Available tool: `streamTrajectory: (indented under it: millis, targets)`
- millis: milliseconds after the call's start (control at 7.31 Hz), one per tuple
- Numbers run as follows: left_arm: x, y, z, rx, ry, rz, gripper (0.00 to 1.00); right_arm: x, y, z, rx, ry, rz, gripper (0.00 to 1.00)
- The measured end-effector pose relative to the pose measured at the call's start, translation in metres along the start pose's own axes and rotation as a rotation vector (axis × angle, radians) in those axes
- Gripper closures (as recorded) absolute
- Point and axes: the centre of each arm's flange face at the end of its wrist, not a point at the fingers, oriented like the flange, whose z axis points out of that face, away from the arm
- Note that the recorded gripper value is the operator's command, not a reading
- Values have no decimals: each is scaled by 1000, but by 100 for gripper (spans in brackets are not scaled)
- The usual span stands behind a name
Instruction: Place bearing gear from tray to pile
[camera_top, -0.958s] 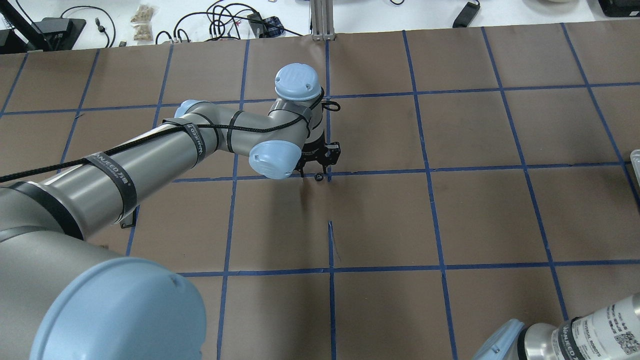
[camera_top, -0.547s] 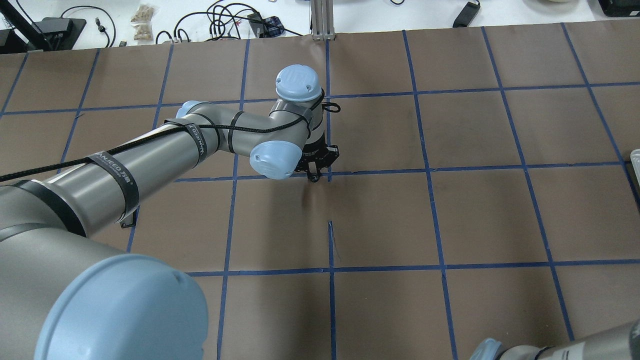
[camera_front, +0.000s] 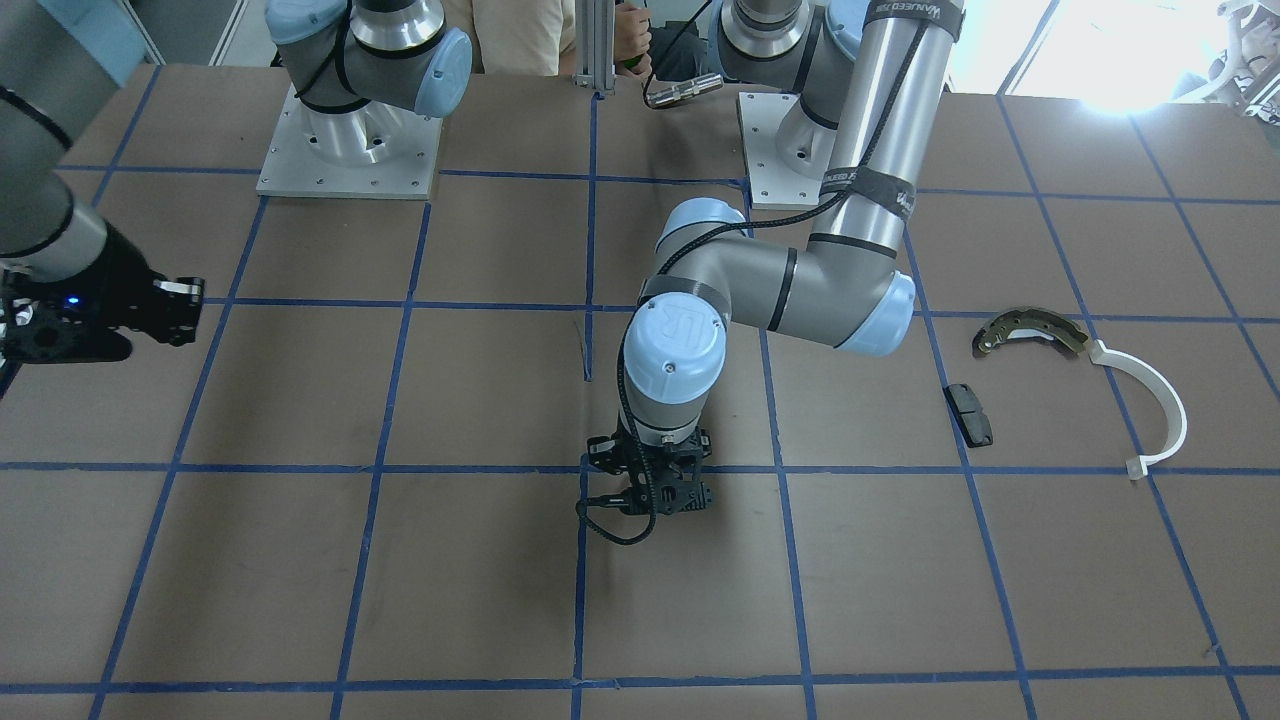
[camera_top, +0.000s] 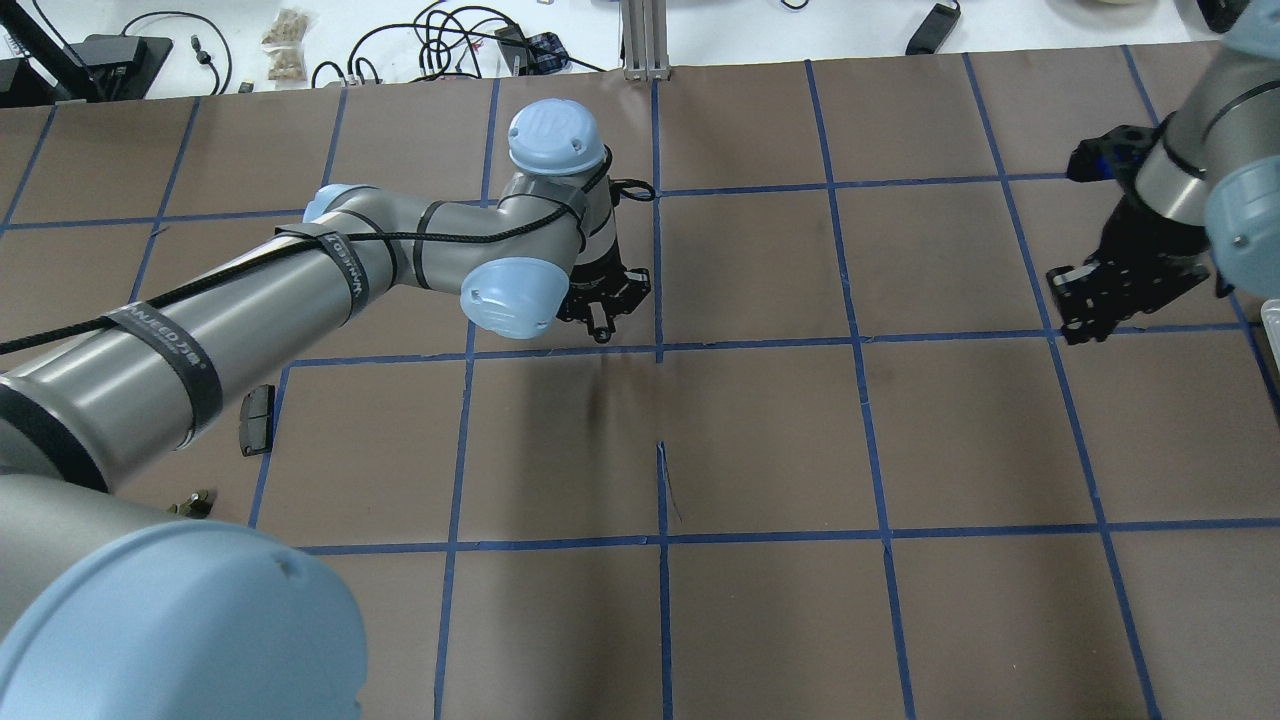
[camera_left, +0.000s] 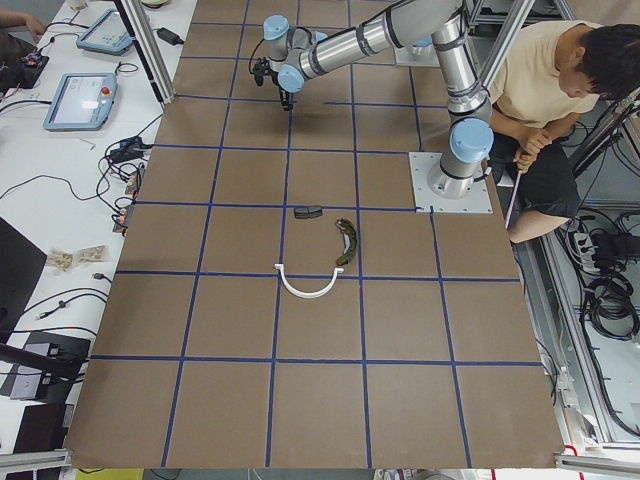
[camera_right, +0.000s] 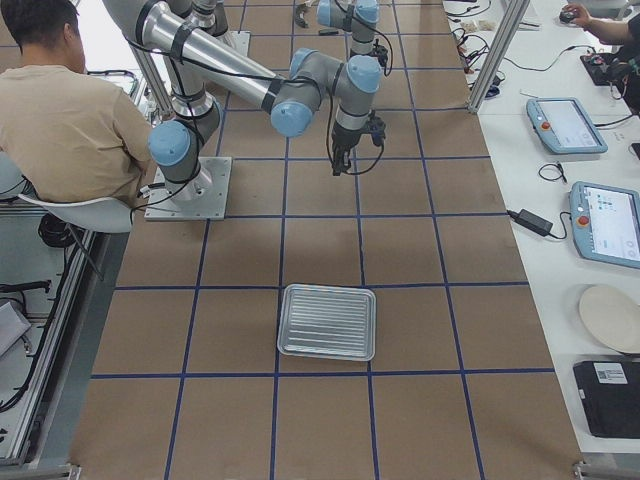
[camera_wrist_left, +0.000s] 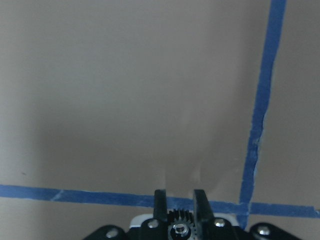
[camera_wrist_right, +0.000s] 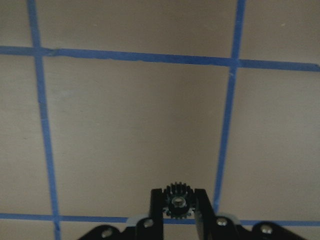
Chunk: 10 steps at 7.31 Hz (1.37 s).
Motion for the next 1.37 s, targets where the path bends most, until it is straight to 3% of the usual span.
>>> streamTrajectory:
  millis: [274, 547, 821, 958, 1095, 1232, 1368]
  targets:
    - [-95, -14, -22, -21, -6, 94, 100, -119, -2, 27, 61, -87, 150, 100]
    - [-236, -29, -40, -14, -5, 201, 100, -230, -11, 68, 131, -129, 202, 100]
    - [-379, -29, -47, -2, -2, 261, 100, -300, -23, 109, 163, -150, 198, 100]
    - [-435, -23, -42, -2, 3, 285, 100, -325, -23, 121, 160, -149, 176, 58]
    - [-471, -15, -36, -5, 9, 297, 100, -338, -22, 128, 154, -142, 161, 1]
    - [-490, -8, -29, -5, 11, 295, 100, -343, -23, 131, 152, -137, 150, 0]
    - [-498, 0, -18, 2, 6, 286, 51, -343, -25, 129, 153, -137, 144, 0]
